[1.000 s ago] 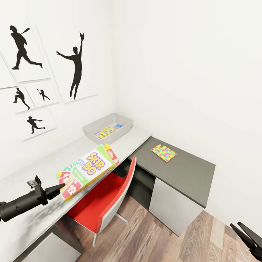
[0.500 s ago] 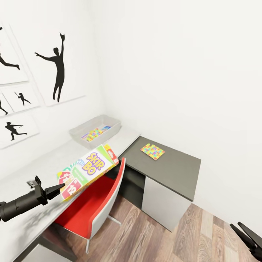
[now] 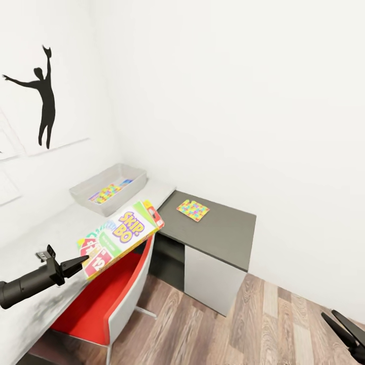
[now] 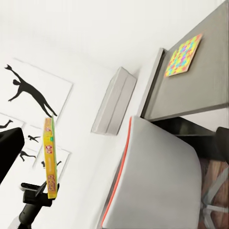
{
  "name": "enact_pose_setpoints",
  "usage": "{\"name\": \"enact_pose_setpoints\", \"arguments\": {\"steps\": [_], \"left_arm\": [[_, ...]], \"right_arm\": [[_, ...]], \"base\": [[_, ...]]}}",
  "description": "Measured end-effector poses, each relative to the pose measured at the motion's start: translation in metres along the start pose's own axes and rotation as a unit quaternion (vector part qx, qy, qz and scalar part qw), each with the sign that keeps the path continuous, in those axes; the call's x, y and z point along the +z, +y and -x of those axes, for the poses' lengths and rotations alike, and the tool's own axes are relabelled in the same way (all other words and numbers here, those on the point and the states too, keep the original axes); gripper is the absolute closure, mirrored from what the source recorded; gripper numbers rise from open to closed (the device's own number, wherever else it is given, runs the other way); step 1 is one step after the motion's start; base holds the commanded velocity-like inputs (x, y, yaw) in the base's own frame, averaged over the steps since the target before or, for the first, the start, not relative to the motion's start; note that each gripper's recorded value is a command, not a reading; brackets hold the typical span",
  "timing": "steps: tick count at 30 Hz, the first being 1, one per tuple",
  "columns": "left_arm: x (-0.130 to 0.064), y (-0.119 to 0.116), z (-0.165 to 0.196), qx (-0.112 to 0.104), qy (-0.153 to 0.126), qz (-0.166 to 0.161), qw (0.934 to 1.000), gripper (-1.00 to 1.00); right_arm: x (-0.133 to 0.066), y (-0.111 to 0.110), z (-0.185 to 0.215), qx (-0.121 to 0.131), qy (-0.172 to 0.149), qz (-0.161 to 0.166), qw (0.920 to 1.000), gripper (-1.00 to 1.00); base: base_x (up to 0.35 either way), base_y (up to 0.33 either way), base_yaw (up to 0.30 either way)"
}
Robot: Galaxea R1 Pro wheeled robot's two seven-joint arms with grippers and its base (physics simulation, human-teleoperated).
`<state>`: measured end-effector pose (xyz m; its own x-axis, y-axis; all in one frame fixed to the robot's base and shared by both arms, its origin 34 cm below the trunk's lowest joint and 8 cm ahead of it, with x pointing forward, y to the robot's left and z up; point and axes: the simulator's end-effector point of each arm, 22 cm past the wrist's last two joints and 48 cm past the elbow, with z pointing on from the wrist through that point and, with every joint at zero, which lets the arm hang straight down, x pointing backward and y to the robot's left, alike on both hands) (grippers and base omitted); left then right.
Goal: Put all the toys in the child's room - the three board games (two on the bed and one on the table), the two jigsaw puzzles on the table, and the tennis ball on the table - inside the toy box on the table in the child's room.
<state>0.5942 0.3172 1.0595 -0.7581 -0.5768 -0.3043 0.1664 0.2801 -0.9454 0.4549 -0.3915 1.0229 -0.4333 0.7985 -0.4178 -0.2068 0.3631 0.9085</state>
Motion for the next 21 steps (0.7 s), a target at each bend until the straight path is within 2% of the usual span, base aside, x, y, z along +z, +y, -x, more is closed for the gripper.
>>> {"name": "enact_pose_setpoints", "arguments": {"steps": [2,6,14,17,19,21], "left_arm": [[-0.005,-0.002,0.006,0.001,-0.011,-0.004,0.9999,1.0],[-0.032,-0.022,0.036,0.012,-0.063,-0.036,0.9973,1.0],[-0.056,-0.024,0.059,0.021,-0.103,-0.034,0.9938,1.0],[-0.064,-0.014,0.063,0.013,-0.116,-0.025,0.9929,1.0],[-0.072,0.002,0.065,-0.007,-0.127,-0.015,0.9917,1.0],[-0.083,0.008,0.071,-0.015,-0.14,-0.009,0.9899,1.0]], "right_arm": [[-0.001,-0.001,0.0,0.001,0.0,-0.001,1.0,-1.0],[-0.004,-0.005,0.004,0.002,0.0,-0.006,1.0,-1.0],[-0.01,-0.012,0.006,0.007,-0.001,-0.014,0.9999,-1.0],[-0.011,-0.012,0.006,0.007,-0.002,-0.014,0.9999,-1.0],[-0.011,-0.012,0.007,0.007,-0.002,-0.014,0.9999,-1.0],[-0.012,-0.012,0.008,0.006,-0.004,-0.015,0.9999,-1.0]], "base": [[0.0,0.0,-0.274],[0.0,0.0,-0.274],[0.0,0.0,-0.274],[0.0,0.0,-0.274],[0.0,0.0,-0.274],[0.0,0.0,-0.274]]}}
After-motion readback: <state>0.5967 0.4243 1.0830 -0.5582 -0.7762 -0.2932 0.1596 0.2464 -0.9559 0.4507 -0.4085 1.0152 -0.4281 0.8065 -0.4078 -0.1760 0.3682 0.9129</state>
